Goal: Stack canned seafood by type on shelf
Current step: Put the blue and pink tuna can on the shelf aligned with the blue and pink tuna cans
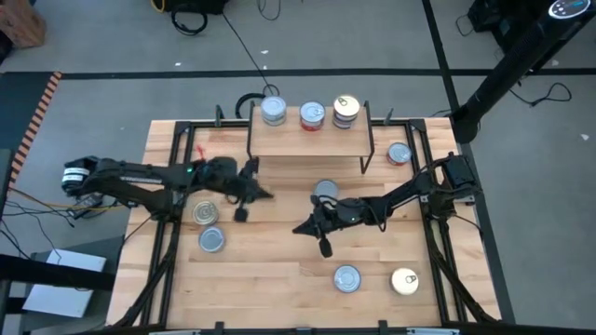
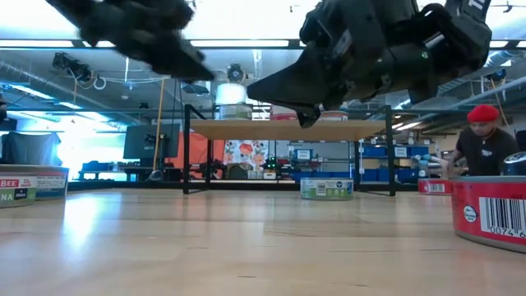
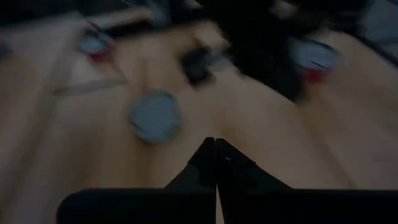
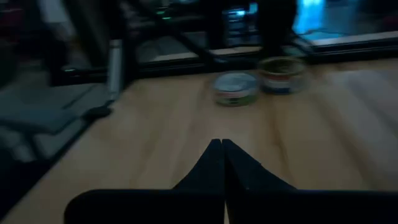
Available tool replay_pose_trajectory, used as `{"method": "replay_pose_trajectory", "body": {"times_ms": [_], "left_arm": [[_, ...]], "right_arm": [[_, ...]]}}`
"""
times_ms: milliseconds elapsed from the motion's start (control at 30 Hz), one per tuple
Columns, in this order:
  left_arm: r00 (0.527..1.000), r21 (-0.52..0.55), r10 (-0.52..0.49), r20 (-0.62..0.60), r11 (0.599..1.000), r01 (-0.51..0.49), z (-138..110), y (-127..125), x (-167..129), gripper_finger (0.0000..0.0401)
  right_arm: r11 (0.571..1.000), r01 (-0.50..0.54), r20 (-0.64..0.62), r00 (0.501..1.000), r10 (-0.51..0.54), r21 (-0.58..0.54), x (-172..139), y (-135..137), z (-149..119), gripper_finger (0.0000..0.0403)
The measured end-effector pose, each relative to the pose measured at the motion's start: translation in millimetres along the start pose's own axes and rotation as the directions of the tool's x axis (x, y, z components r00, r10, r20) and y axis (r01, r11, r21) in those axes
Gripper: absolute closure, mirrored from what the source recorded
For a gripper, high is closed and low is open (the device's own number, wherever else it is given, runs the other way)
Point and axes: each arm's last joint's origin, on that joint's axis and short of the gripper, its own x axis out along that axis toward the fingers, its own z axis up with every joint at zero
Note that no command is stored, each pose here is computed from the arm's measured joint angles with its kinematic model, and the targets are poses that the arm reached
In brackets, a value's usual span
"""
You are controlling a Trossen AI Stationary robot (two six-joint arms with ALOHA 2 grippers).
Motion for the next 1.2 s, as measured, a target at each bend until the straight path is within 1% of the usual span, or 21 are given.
{"method": "replay_pose_trajectory", "body": {"times_ms": [33, 100, 133, 300, 367, 433, 533, 600, 700, 800, 867, 933, 1067, 1200], "left_arm": [[0.999, -0.011, -0.033, -0.026, 0.999, 0.033, -2.3, -6.4, -2.5, 0.04], [0.997, -0.021, -0.072, -0.037, 0.997, 0.071, 0.3, -15.8, -7.6, 0.04], [0.993, -0.029, -0.099, -0.07, 0.995, 0.098, -2.4, -21.5, -9.4, 0.04], [0.967, -0.076, -0.194, -0.163, 0.98, 0.183, -8.1, -43.4, -14.7, 0.04], [0.954, -0.113, -0.218, -0.206, 0.974, 0.198, -11.5, -50.3, -15.9, 0.04], [0.94, -0.164, -0.216, -0.266, 0.97, 0.177, -16.2, -56.0, -17.4, 0.04], [0.916, -0.264, -0.187, -0.355, 0.96, 0.094, -22.9, -61.5, -20.6, 0.0399], [0.892, -0.345, -0.176, -0.416, 0.938, 0.024, -26.0, -64.4, -24.0, 0.0397], [0.845, -0.452, -0.158, -0.51, 0.885, -0.108, -32.0, -68.6, -30.1, 0.0391], [0.793, -0.515, -0.149, -0.591, 0.826, -0.229, -39.4, -72.1, -35.6, 0.0389], [0.761, -0.525, -0.131, -0.636, 0.796, -0.302, -43.4, -73.4, -39.2, 0.0388], [0.724, -0.511, -0.107, -0.681, 0.778, -0.365, -47.6, -74.4, -43.2, 0.0387], [0.665, -0.476, -0.067, -0.744, 0.751, -0.457, -53.5, -74.7, -49.5, 0.0379], [0.601, -0.435, -0.031, -0.799, 0.72, -0.541, -58.9, -73.5, -54.5, 0.0361]], "right_arm": [[1.0, -0.017, -0.005, 1.0, 0.017, 0.0, -0.3, 0.4, -0.6, 0.0403], [0.999, -0.035, -0.009, 0.999, 0.035, 0.001, -0.5, 0.9, -1.0, 0.0403], [0.999, -0.039, -0.016, 0.999, 0.039, 0.001, -0.6, 1.0, -1.7, 0.0403], [1.0, -0.026, -0.091, 0.996, 0.027, 0.006, -4.4, 1.3, -0.4, 0.0403], [1.0, -0.011, -0.11, 0.994, 0.011, 0.006, -6.6, 1.7, 2.4, 0.0403], [1.0, 0.019, -0.136, 0.99, -0.018, 0.001, -10.1, 2.9, 5.0, 0.0403], [0.997, 0.071, -0.16, 0.985, -0.072, -0.013, -15.6, 6.3, 9.4, 0.0403], [0.995, 0.098, -0.171, 0.98, -0.101, -0.027, -18.1, 8.6, 10.8, 0.0402], [0.991, 0.13, -0.187, 0.973, -0.136, -0.042, -20.7, 11.0, 11.0, 0.0402], [0.99, 0.134, -0.186, 0.973, -0.14, -0.045, -20.7, 12.1, 10.8, 0.0402], [0.99, 0.136, -0.189, 0.972, -0.142, -0.045, -20.5, 11.9, 10.0, 0.0402], [0.989, 0.138, -0.198, 0.969, -0.144, -0.046, -20.5, 11.7, 8.9, 0.0402], [0.989, 0.138, -0.2, 0.969, -0.145, -0.047, -20.5, 11.7, 8.7, 0.0401], [0.989, 0.138, -0.2, 0.969, -0.145, -0.047, -20.5, 11.6, 8.6, 0.0401]]}}
